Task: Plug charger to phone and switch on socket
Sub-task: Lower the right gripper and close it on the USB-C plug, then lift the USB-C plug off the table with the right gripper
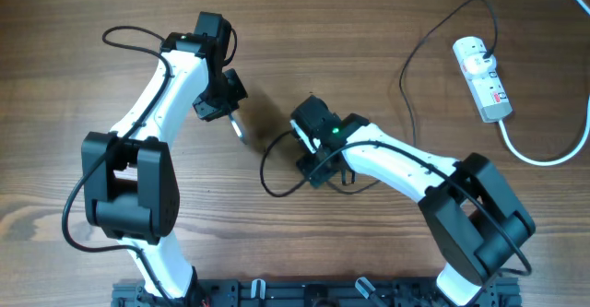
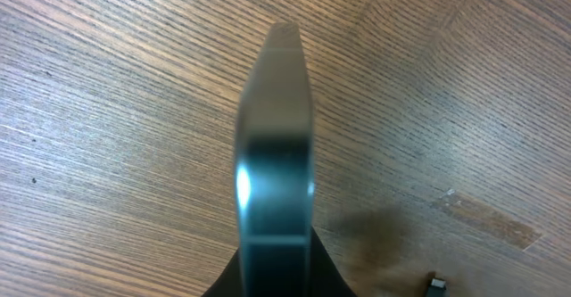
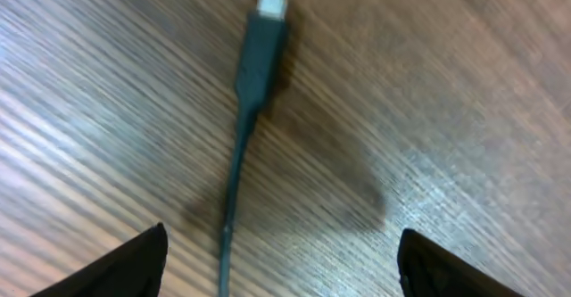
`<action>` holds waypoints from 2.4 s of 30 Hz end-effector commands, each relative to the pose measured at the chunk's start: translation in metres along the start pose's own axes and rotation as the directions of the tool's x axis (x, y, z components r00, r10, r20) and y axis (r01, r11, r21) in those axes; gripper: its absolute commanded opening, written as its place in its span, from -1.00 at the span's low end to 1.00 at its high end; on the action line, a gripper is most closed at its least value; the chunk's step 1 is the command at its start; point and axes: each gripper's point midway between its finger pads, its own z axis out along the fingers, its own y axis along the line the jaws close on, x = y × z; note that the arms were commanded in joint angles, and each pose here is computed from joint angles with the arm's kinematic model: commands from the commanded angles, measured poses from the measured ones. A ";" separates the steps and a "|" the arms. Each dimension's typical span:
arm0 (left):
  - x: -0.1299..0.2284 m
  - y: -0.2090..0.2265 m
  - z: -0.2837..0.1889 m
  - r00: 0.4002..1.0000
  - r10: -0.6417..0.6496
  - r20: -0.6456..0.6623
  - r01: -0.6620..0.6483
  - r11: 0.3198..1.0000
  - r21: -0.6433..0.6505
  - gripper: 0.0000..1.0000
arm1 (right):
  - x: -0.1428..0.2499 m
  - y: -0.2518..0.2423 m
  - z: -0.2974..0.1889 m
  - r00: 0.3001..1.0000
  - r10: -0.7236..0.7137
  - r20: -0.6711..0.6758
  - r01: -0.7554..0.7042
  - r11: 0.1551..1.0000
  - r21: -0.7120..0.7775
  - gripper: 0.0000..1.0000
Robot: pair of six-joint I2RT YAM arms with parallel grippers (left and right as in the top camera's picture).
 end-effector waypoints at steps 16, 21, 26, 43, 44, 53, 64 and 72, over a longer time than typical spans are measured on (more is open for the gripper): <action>-0.004 0.003 -0.011 0.999 -0.016 0.032 0.016 1.000 0.008 -0.92 | 0.033 -0.096 0.014 0.978 0.210 -0.018 -0.198 0.943 0.268 0.71; -0.004 0.003 -0.011 0.999 -0.016 0.031 0.016 1.000 0.008 -0.92 | 0.027 -0.080 0.018 0.976 0.217 -0.006 -0.213 0.963 0.163 0.75; -0.003 0.003 -0.011 0.999 -0.016 0.030 0.016 1.000 0.007 -0.92 | 0.025 -0.065 0.020 0.969 0.246 -0.012 -0.245 0.967 0.073 1.00; -0.003 0.000 -0.011 1.000 -0.015 0.027 0.015 1.000 0.018 -0.92 | -0.010 -0.082 0.017 0.931 0.332 0.151 -0.347 0.934 0.081 0.04; -0.003 0.000 -0.011 1.000 -0.015 0.028 0.014 1.000 0.018 -0.92 | -0.010 -0.084 0.017 0.929 0.335 0.155 -0.351 0.933 0.085 -0.03; -0.003 0.000 -0.011 1.000 -0.015 0.027 0.015 1.000 0.018 -0.92 | -0.033 -0.094 0.012 0.916 0.311 0.253 -0.344 0.934 0.095 -0.25; -0.003 0.000 -0.011 1.000 -0.015 0.027 0.014 1.000 0.018 -0.92 | -0.019 -0.091 0.017 0.926 0.314 0.208 -0.340 0.935 0.101 -0.65; -0.003 0.000 -0.011 1.000 -0.015 0.027 0.014 1.000 0.018 -0.92 | 0.027 -0.079 0.022 0.928 0.372 0.017 -0.371 0.922 0.113 -0.91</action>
